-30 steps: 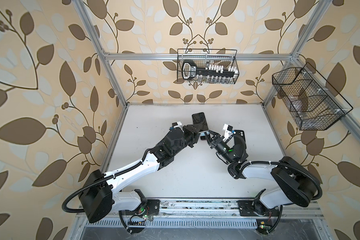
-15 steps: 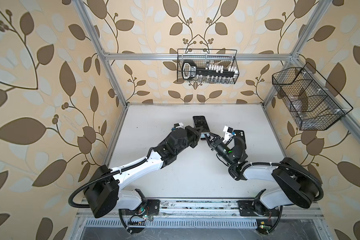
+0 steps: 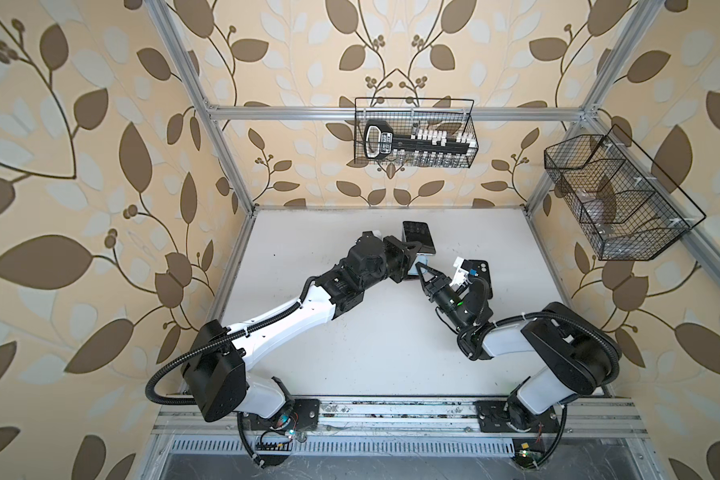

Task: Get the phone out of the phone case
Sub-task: 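Pull the light blue case off with the right gripper while left gripper holds phone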

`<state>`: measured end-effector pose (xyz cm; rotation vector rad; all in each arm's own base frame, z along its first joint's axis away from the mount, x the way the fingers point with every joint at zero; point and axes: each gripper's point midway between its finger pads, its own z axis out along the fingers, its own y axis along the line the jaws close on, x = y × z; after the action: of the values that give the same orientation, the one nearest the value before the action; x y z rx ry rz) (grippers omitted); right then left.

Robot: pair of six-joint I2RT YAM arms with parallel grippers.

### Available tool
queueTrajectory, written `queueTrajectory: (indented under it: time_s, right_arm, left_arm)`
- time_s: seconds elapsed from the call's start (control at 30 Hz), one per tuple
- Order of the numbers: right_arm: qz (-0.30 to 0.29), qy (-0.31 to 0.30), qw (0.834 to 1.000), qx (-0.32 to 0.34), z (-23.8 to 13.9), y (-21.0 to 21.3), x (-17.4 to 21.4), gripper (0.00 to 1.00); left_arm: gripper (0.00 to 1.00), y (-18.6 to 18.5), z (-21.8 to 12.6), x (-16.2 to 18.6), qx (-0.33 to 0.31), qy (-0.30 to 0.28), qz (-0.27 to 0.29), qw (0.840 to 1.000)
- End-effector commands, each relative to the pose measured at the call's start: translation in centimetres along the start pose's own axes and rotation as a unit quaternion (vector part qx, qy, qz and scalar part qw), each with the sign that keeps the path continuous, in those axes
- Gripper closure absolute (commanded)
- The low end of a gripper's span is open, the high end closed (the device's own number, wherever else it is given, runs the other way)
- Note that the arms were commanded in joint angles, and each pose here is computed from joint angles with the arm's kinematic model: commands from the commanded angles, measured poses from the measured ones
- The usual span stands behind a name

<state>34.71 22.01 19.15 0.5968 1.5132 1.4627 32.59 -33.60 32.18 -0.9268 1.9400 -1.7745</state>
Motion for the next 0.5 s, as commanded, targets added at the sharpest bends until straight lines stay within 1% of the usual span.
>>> queueTrajectory:
  time_s: [0.0,0.2,0.47]
  right_arm:
    - [0.003,0.035,0.999,0.013,-0.9,-1.9,1.1,1.00]
    - [-0.003,0.029,0.999,0.039,-1.0,-4.1,-0.2,1.00]
    - [-0.009,0.028,0.998,0.061,-1.2,-6.0,-0.9,1.00]
  left_arm:
    - [1.00,-11.1,-5.6,1.5,0.179,0.013,0.031,0.983]
    - [1.00,-12.0,-7.8,1.8,0.195,0.013,0.040,0.980]
    - [1.00,-11.4,-8.1,2.2,0.202,0.028,0.031,0.979]
